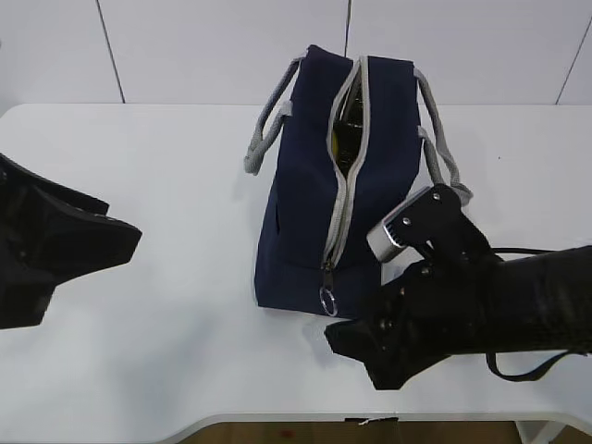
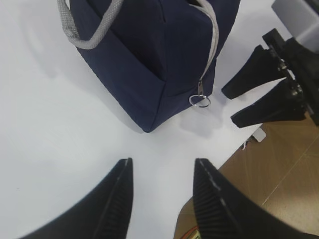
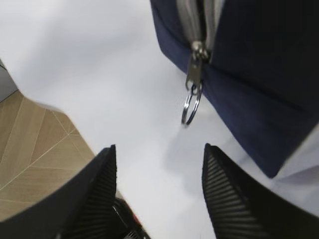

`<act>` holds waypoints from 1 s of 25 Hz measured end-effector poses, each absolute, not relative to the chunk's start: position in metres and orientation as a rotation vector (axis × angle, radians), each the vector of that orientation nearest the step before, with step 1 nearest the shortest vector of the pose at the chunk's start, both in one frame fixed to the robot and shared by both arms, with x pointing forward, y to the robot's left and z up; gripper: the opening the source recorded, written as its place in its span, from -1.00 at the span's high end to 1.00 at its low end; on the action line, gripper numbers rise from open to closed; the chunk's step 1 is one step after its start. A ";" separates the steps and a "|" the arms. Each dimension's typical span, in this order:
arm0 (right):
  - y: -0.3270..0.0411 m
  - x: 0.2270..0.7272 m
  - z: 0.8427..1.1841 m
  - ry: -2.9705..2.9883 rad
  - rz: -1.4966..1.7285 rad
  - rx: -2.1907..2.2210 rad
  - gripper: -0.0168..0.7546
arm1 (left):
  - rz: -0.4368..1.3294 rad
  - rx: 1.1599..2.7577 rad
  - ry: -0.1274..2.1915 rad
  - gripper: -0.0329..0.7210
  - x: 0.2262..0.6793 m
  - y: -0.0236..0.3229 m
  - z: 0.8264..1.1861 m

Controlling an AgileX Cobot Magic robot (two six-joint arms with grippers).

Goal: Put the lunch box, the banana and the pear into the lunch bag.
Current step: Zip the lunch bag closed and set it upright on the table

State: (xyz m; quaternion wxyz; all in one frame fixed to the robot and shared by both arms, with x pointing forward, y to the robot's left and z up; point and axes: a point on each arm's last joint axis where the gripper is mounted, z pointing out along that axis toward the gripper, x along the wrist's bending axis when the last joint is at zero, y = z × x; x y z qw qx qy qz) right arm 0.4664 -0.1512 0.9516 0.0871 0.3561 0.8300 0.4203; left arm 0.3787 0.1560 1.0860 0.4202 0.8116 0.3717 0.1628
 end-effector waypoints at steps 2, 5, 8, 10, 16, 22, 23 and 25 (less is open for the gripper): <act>-0.149 0.472 0.952 2.469 1.255 1.057 -0.19 | 0.408 2.034 0.932 0.10 0.379 0.156 1.086; -0.145 0.479 0.950 2.470 1.250 1.058 -0.19 | 0.408 2.034 0.932 0.10 0.379 0.156 1.086; -0.143 0.484 0.945 2.484 1.237 1.069 -0.19 | 0.408 2.034 0.932 0.10 0.379 0.156 1.086; -0.141 0.489 0.943 2.485 1.235 1.071 -0.19 | 0.408 2.034 0.932 0.10 0.379 0.156 1.086; -0.134 0.502 0.941 2.482 1.237 1.066 0.10 | 0.408 2.035 0.932 0.10 0.379 0.156 1.086; -0.133 0.505 0.938 2.487 1.229 1.072 0.70 | 0.412 2.038 0.930 0.10 0.379 0.156 1.086; -0.133 0.505 0.938 2.487 1.229 1.072 0.75 | 0.415 2.041 0.929 0.10 0.379 0.156 1.086; -0.133 0.505 0.938 2.487 1.229 1.072 0.83 | 0.419 2.046 0.928 0.10 0.379 0.157 1.085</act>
